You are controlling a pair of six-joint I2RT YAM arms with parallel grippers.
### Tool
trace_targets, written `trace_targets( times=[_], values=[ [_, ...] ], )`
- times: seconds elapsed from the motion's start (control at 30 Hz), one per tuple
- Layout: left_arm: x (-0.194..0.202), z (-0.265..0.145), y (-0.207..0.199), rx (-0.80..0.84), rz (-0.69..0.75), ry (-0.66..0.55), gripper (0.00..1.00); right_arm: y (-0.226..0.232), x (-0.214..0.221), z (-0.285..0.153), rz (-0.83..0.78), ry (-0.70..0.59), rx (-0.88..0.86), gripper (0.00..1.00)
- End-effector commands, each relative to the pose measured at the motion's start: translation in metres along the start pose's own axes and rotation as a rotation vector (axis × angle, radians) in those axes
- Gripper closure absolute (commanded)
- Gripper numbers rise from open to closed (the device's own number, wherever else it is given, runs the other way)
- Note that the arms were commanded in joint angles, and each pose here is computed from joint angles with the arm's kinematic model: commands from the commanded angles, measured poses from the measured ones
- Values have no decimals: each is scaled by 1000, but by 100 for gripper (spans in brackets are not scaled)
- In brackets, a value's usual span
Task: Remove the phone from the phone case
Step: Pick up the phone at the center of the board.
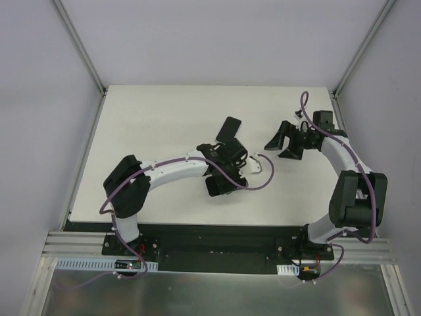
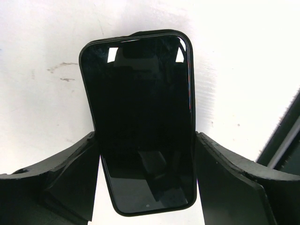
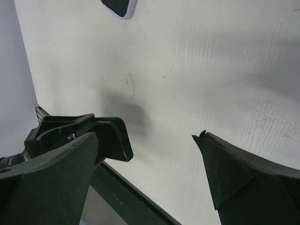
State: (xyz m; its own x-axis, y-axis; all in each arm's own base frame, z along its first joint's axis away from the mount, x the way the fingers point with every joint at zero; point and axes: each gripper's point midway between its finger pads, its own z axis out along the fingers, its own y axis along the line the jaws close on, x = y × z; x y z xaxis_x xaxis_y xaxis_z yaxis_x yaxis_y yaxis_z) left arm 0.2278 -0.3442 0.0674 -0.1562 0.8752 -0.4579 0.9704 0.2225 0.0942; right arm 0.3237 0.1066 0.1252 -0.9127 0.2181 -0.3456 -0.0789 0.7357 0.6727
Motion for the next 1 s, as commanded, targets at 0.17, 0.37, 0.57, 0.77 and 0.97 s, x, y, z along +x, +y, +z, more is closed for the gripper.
trace_targets(
  times=[0.17, 0.37, 0.57, 0.77, 0.97],
  values=[
    [-75, -100, 15, -17, 55, -180, 100, 29, -26, 0, -7, 54, -42, 1],
    [-100, -131, 17, -12, 46, -252, 100, 36, -34, 0, 32, -4, -60, 1],
    [-107, -153, 23, 11, 43, -312, 100, 68, -27, -17, -38, 34, -182, 1],
    [-100, -165, 27, 35, 35, -328, 100, 106, -27, -48, -160, -62, -272, 1],
    [-99, -175, 38, -14, 34, -329, 100, 140, -9, -50, -176, 1, -384, 1]
  ],
)
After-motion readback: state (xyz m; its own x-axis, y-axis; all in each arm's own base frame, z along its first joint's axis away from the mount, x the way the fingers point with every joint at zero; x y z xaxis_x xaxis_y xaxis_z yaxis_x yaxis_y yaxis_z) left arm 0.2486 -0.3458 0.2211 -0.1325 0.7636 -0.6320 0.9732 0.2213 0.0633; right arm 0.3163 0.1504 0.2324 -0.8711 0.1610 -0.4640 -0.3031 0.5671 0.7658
